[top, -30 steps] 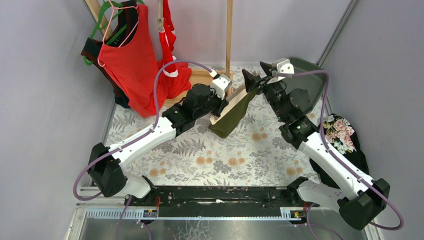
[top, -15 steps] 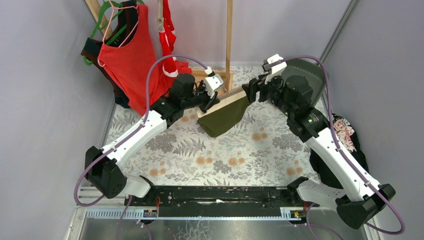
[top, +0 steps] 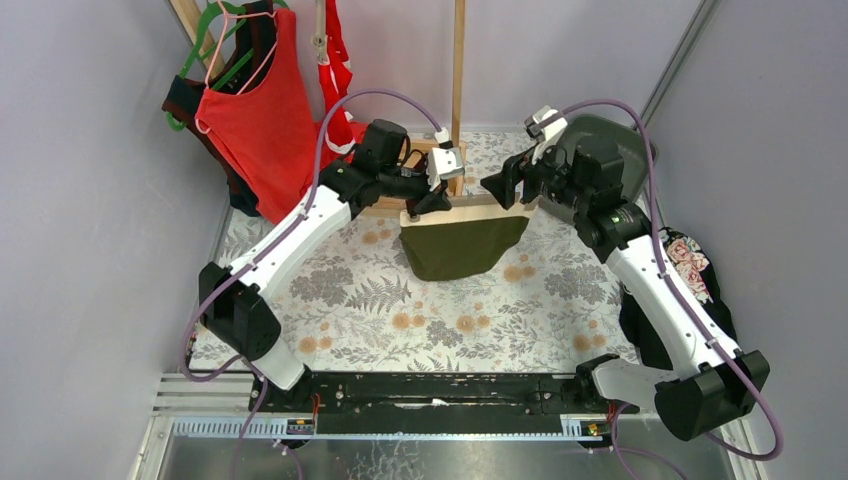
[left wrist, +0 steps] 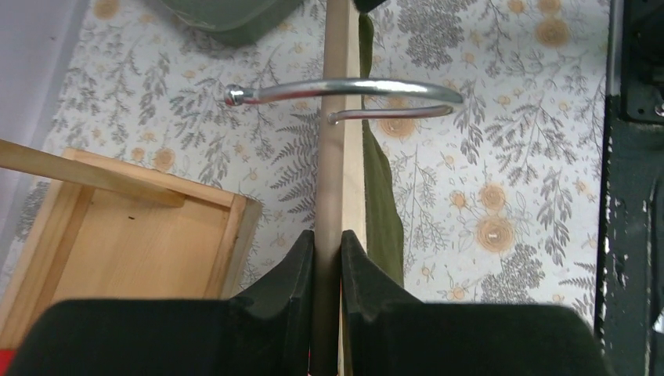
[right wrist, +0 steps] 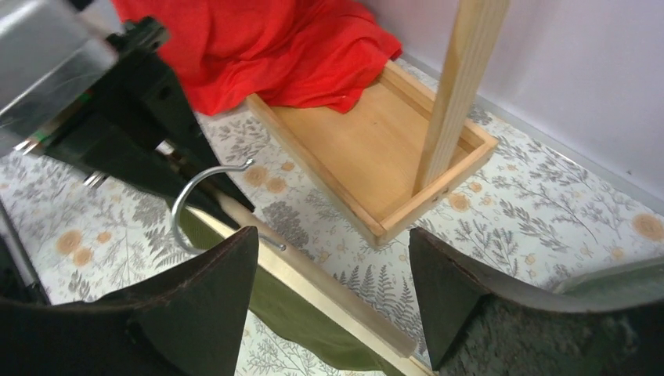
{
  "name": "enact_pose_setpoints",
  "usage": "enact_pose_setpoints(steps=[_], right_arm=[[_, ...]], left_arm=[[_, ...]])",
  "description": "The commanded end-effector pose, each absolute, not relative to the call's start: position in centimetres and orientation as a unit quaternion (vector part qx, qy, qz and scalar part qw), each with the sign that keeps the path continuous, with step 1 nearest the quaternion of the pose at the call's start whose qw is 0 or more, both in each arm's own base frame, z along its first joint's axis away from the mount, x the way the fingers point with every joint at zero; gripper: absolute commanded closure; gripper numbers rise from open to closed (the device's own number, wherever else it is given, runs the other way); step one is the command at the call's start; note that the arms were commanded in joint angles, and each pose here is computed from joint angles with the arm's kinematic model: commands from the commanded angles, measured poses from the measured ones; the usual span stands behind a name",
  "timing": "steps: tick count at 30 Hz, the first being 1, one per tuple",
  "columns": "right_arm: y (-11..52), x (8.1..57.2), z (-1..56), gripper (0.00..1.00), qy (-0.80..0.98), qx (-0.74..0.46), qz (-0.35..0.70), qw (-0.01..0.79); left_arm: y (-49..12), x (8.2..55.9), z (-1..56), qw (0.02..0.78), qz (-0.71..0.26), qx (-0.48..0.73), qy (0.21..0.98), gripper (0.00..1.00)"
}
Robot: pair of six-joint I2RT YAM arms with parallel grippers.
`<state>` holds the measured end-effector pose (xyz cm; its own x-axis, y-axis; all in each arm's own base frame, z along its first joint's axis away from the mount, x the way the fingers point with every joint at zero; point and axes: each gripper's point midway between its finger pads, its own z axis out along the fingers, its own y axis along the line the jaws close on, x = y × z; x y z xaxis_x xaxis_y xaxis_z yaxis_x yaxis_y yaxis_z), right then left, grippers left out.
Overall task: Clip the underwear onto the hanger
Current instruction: Adjust the hanger.
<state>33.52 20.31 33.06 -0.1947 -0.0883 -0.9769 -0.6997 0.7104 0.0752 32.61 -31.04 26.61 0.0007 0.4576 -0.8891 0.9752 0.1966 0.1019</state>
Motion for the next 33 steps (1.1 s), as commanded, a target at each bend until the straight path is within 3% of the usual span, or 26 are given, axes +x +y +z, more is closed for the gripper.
enact_pose_setpoints(steps=[1, 7, 12, 25, 33], right_arm=[[21.3, 32.2, 35.3, 0.23, 0.657, -0.328, 0.298, 0.610], [22.2, 31.8, 32.4, 0.26, 0.628, -0.376, 0.316, 0.604], [22.2, 31.8, 30.5, 0.36, 0.579, -0.400, 0.293, 0.647], [21.3, 31.8, 32.8, 0.31, 0.535, -0.406, 0.245, 0.699], [21.8, 31.9, 33.0, 0.29, 0.522, -0.438, 0.240, 0.692]], left_arm=[[-30.8, 31.5, 27.5, 0.413, -0.325, 0.590, 0.613, 1.00], [-30.9, 31.4, 27.4, 0.406, -0.332, 0.594, 0.611, 1.00], [-31.0, 31.3, 27.3, 0.402, -0.336, 0.594, 0.610, 1.00], [-30.8, 31.0, 26.9, 0.388, -0.339, 0.598, 0.614, 1.00], [-31.1, 30.8, 27.0, 0.381, -0.349, 0.601, 0.609, 1.00]])
